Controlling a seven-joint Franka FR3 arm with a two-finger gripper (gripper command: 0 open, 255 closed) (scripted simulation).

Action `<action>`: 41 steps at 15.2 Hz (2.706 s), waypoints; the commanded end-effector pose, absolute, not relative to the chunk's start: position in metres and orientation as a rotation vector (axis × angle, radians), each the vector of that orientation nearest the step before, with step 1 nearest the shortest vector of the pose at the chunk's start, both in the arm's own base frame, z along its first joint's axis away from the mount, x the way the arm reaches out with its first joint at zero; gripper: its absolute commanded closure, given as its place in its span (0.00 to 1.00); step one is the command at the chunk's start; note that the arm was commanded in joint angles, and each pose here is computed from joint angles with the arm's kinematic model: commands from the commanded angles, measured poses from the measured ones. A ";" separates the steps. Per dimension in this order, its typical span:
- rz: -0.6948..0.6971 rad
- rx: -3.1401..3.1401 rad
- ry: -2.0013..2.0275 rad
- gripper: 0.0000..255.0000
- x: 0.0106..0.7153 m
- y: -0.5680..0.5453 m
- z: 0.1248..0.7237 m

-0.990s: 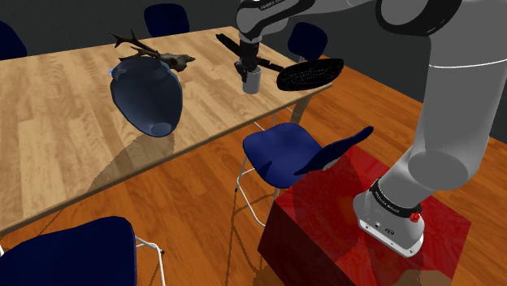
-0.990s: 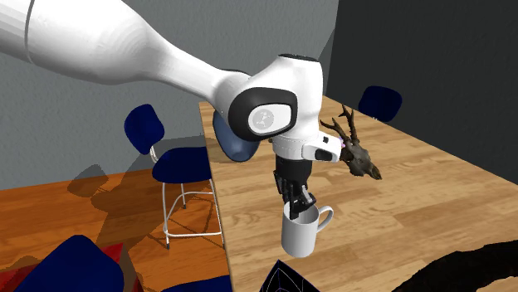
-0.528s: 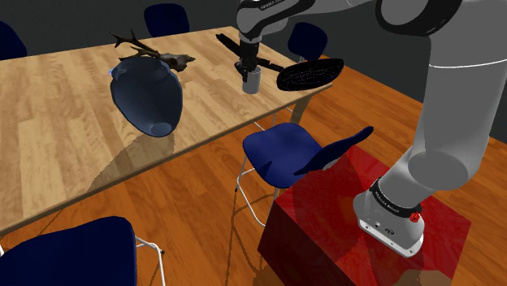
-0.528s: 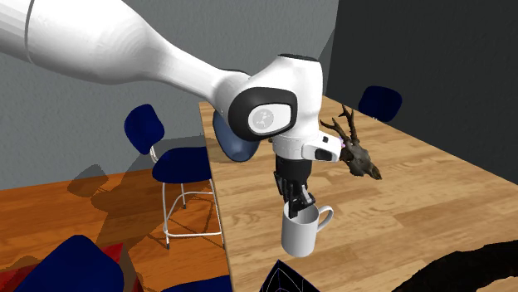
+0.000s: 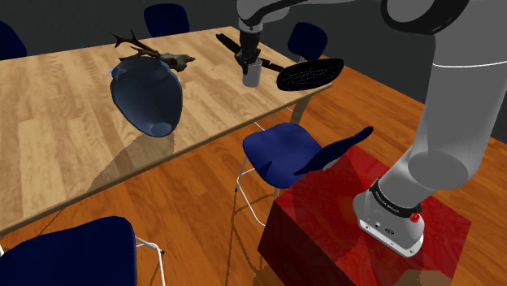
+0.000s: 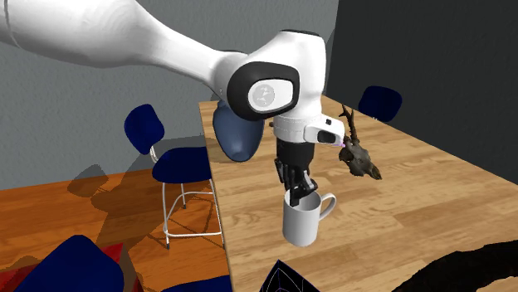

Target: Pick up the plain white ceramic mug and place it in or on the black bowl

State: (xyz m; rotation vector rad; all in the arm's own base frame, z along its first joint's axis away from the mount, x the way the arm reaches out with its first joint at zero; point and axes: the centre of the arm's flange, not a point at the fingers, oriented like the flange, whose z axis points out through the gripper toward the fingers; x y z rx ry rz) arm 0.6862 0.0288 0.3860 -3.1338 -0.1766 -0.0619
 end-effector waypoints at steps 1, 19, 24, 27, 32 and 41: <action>-0.062 -3.134 -0.177 1.00 0.685 0.028 0.398; -0.062 -3.134 -0.177 1.00 0.685 0.028 0.493; -0.062 -3.134 -0.177 1.00 0.685 0.028 0.519; -0.062 -3.134 -0.177 1.00 0.677 0.003 0.524; -0.062 -3.134 -0.177 1.00 0.656 -0.059 0.530; -0.062 -3.134 -0.177 1.00 0.618 -0.172 0.540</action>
